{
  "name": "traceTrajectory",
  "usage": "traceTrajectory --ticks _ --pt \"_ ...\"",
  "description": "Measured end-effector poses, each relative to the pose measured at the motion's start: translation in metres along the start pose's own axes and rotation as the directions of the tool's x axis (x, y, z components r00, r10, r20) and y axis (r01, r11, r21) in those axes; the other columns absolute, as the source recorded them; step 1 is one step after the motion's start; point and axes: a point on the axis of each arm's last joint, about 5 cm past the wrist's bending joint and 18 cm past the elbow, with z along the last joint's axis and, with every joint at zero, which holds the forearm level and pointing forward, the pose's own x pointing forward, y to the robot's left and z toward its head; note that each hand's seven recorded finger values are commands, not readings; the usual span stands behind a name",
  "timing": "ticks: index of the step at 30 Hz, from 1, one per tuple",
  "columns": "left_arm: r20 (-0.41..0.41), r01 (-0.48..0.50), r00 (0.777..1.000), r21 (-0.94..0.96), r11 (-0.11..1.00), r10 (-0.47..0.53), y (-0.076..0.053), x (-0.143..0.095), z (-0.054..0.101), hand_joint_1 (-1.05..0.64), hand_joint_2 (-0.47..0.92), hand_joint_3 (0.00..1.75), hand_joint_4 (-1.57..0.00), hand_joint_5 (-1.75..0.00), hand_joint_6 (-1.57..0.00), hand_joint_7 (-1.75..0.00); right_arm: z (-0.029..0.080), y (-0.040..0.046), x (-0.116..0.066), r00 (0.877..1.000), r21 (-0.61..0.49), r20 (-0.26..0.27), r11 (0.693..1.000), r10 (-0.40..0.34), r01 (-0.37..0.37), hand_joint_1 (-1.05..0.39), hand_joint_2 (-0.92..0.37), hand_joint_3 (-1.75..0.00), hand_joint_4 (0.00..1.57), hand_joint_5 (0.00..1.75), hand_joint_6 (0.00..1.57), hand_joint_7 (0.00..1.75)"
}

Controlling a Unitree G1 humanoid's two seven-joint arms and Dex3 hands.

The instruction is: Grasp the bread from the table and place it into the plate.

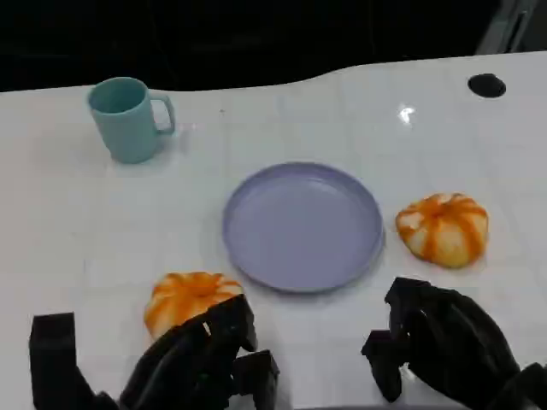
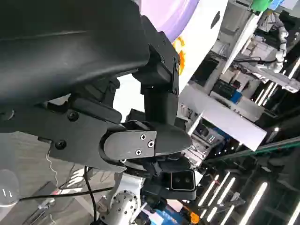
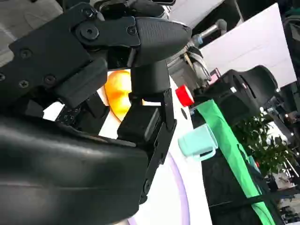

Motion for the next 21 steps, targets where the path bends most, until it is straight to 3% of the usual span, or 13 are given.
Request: traceTrajectory --ticks 21 --pt "0.009 -0.007 1.0 0.007 1.0 0.007 0.003 0.0021 0.0005 -0.71 0.92 0.41 -0.78 -1.75 -0.53 -1.75 0.0002 -0.0035 0.0041 1.0 -0.017 -0.001 1.0 0.0 0.0 -0.95 -0.58 -0.66 1.23 1.5 1.09 1.29"
